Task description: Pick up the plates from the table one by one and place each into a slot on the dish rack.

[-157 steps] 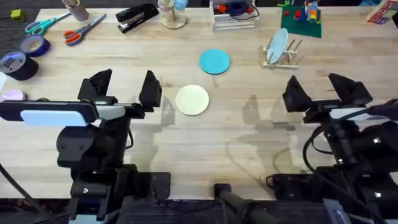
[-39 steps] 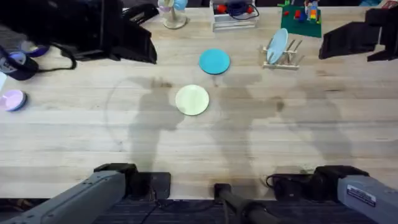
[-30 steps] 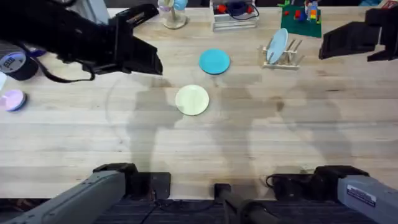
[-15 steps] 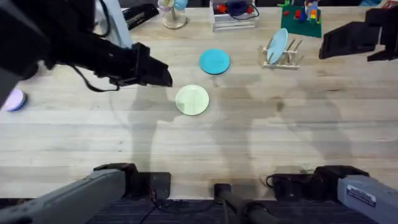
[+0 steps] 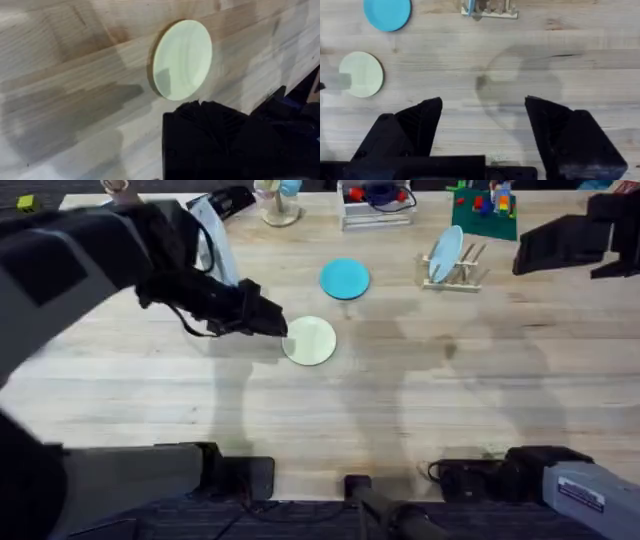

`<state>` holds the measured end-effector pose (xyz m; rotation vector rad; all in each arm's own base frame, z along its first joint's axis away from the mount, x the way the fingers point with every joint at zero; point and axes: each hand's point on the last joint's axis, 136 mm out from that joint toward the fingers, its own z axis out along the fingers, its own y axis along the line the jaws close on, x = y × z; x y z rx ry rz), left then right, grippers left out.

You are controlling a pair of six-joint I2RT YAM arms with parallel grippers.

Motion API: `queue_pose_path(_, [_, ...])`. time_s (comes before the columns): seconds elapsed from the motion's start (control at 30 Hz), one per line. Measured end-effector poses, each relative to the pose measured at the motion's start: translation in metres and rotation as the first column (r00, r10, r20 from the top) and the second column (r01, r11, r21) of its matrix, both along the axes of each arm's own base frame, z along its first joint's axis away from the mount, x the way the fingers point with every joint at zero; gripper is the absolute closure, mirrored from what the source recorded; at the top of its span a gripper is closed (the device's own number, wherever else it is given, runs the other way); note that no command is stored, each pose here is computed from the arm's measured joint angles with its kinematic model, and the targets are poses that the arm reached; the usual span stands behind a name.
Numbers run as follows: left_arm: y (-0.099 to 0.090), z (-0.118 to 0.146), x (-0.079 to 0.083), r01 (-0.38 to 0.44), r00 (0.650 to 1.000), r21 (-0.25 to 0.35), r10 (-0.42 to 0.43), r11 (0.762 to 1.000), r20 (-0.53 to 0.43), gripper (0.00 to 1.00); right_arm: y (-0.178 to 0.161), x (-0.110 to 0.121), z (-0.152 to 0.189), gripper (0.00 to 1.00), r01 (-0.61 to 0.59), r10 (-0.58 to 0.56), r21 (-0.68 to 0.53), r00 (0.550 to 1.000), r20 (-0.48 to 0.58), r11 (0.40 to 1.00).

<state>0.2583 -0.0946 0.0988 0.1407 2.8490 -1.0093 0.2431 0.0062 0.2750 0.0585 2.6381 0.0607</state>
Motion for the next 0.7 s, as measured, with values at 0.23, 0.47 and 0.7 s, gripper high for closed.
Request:
queue_pose_path(0.23, [-0.003,-0.035,0.007,0.003,0.999,-0.029,-0.004,1.000,-0.047,0.959,0.000,0.000,0.000,0.007,0.000,0.000,0.000,1.000,0.000,1.000])
queue_pose_path(0.47, [-0.010,-0.067,0.017,-0.018,0.993,-0.106,0.005,0.994,-0.117,0.959,0.000,0.000,0.000,0.008,0.000,0.000,0.000,1.000,0.000,1.000])
queue_pose_path(0.7, [-0.021,-0.070,0.023,-0.055,0.988,-0.210,0.023,0.976,-0.155,0.959,0.000,0.000,0.000,0.008,0.000,0.000,0.000,1.000,0.000,1.000])
